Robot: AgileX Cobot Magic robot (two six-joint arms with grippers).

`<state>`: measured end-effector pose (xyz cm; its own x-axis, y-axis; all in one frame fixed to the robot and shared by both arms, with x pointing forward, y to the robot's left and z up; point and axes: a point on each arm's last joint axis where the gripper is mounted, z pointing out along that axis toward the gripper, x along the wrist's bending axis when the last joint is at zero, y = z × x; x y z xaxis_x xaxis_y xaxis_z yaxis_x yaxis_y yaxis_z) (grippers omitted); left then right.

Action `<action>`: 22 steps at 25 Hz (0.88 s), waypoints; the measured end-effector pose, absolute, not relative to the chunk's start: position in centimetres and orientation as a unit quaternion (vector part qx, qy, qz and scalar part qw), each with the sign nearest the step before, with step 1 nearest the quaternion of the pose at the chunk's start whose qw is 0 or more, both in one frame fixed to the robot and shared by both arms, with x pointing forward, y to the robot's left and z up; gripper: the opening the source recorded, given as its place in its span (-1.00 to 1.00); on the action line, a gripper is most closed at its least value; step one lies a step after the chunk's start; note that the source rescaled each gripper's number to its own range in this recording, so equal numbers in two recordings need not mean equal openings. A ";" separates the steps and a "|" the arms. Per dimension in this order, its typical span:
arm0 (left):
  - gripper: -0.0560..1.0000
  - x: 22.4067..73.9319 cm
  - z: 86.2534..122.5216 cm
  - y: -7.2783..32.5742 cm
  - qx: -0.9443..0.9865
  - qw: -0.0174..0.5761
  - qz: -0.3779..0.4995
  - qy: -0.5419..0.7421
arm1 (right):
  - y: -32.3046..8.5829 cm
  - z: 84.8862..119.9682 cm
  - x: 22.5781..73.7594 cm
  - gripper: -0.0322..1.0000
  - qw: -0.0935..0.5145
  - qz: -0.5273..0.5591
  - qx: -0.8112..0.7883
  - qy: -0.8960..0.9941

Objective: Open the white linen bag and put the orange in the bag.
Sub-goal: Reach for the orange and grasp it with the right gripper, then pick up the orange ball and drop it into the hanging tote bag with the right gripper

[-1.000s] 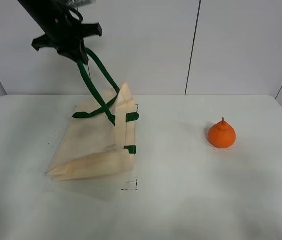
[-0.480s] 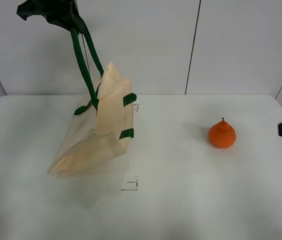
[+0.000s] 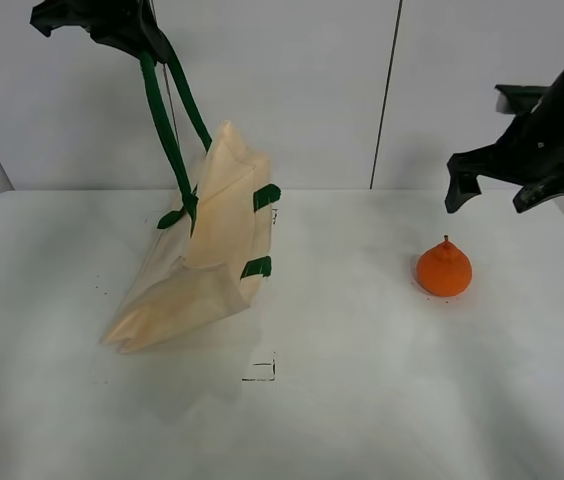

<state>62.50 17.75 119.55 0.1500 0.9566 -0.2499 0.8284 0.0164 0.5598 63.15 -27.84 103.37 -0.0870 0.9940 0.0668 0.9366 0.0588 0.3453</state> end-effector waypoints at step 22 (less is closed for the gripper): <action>-0.89 62.5 119.5 17.7 0.694 0.307 0.104 0.643 | -27.3 92.6 68.7 -0.92 -0.001 0.087 0.689 0.720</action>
<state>62.49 17.73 119.55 0.1506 0.9565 -0.2499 0.8284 0.0159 0.5598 68.66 -27.29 92.58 -0.0518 0.9913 0.1210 0.9917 0.0367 0.1236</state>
